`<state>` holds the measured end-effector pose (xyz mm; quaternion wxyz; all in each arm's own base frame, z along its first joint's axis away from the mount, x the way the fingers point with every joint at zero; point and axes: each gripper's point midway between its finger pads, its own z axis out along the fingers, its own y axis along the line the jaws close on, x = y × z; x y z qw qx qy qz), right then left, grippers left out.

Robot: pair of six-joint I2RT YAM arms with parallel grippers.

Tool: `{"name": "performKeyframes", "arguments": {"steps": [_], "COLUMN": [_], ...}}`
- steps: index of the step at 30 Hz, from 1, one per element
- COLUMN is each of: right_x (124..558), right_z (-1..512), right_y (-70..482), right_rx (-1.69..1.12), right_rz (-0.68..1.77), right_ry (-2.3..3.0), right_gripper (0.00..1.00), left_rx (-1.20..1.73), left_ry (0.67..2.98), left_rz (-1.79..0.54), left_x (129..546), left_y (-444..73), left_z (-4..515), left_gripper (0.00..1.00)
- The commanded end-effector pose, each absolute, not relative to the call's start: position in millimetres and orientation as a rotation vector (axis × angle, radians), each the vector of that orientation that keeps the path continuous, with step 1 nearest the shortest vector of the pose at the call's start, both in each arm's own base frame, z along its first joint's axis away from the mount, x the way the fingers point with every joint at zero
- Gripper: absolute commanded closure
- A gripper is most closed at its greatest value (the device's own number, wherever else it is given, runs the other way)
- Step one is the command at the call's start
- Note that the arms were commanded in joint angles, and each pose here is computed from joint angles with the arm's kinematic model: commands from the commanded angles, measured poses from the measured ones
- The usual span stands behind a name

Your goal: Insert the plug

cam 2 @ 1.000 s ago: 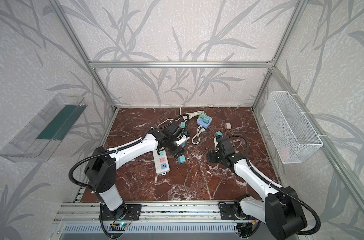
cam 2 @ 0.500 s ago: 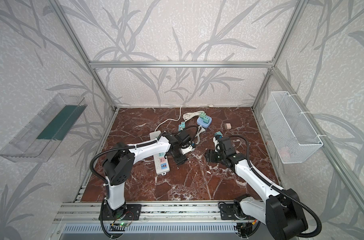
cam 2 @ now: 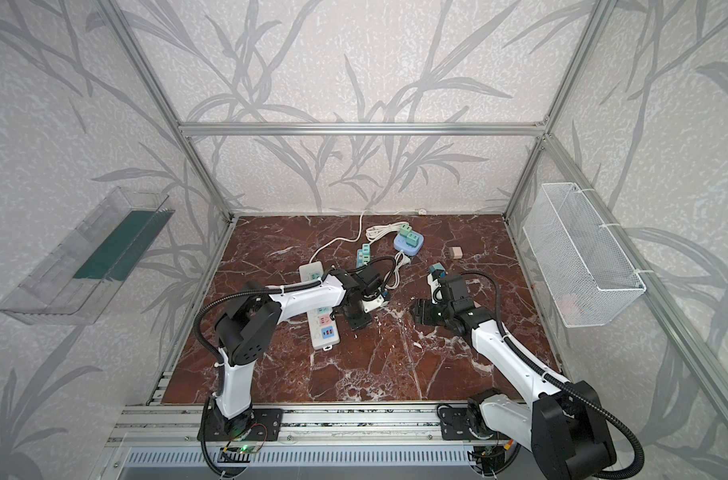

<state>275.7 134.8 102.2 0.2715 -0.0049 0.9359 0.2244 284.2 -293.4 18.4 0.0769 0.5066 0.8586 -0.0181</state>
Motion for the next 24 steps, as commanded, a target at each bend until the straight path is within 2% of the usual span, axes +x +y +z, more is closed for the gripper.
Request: {"name": "performKeyframes", "arguments": {"steps": [1, 5, 8, 13, 20, 24], "right_x": [272.6, 272.4, 272.4, 272.2, 268.5, 266.9], "right_z": [108.3, 110.0, 111.0, 117.1, 143.0, 170.8], "right_y": [131.4, 130.5, 131.9, 138.2, 161.0, 183.0], "right_rx": [-0.030, -0.024, -0.022, -0.031, -0.100, -0.188], "right_rz": [0.604, 0.612, 0.626, 0.675, 0.858, 1.017], "right_ry": [2.511, 2.506, 2.506, 2.496, 2.457, 2.396], "right_gripper": [0.31, 0.31, 0.31, 0.31, 0.32, 0.43], "left_rx": [1.560, 1.557, 1.551, 1.453, 1.140, 1.000], "left_ry": [2.545, 2.551, 2.542, 2.461, 2.145, 1.840], "left_rz": [-0.097, -0.104, -0.108, -0.164, -0.442, -0.636], "left_x": [281.3, 281.1, 280.7, 288.3, 297.6, 287.0], "left_y": [-296.9, -298.0, -298.5, -307.7, -337.9, -349.0], "left_z": [15.4, 12.6, 14.3, 34.5, 113.6, 157.0], "left_gripper": [0.49, 0.57, 0.66, 0.71, 0.80, 0.83]}}
